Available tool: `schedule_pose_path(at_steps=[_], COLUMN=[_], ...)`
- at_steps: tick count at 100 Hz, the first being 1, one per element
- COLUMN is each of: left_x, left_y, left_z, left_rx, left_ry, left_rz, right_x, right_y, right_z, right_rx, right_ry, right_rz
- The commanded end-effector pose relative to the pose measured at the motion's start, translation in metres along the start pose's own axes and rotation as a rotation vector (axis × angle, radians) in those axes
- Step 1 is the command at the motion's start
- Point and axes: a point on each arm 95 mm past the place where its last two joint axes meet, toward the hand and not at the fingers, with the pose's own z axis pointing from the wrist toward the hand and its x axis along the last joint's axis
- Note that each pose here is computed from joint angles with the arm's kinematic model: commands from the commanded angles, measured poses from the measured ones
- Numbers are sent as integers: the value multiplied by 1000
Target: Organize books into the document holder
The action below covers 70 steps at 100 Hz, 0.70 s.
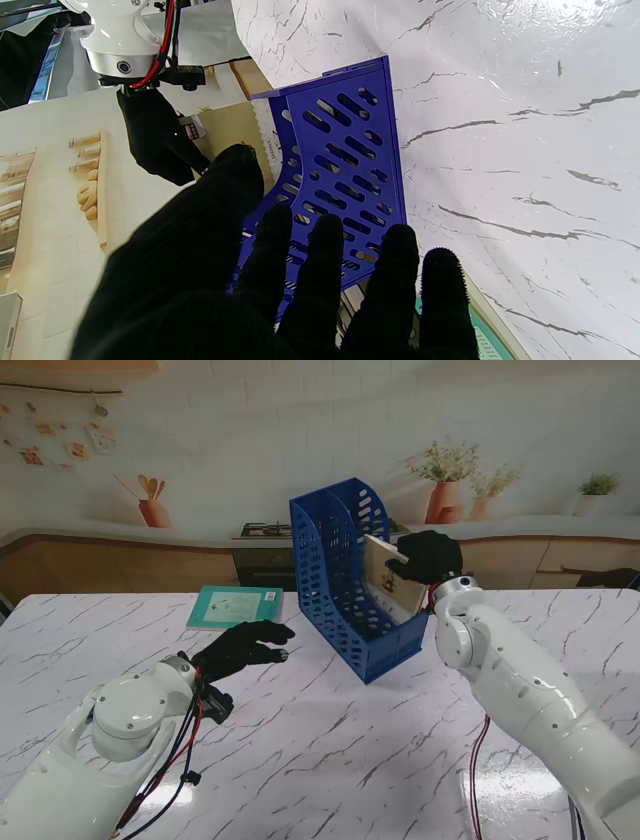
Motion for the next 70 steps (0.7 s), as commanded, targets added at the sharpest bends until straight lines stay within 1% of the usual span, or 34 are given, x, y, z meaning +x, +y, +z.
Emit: schedule_pose_path(at_steps=[1,33,42,56,70], left_x=[0,-1,-1,-2,-6], left_y=[4,4,3,2,2], left_z=[0,0,-1,0,1], left_rx=[-17,-19,-19,-17,-14], left_ry=[22,17,14,10,12], left_rz=[-3,-9,-9,-12,0], right_x=[7,7,7,7,9], right_y=[-11,-10,-10,-5,2], right_z=[-7,-7,-8,-11,-18], right_rx=[39,51,43,45,52], right_ry=[4,4,4,1,-7], right_rz=[2,-1,-1,5,37])
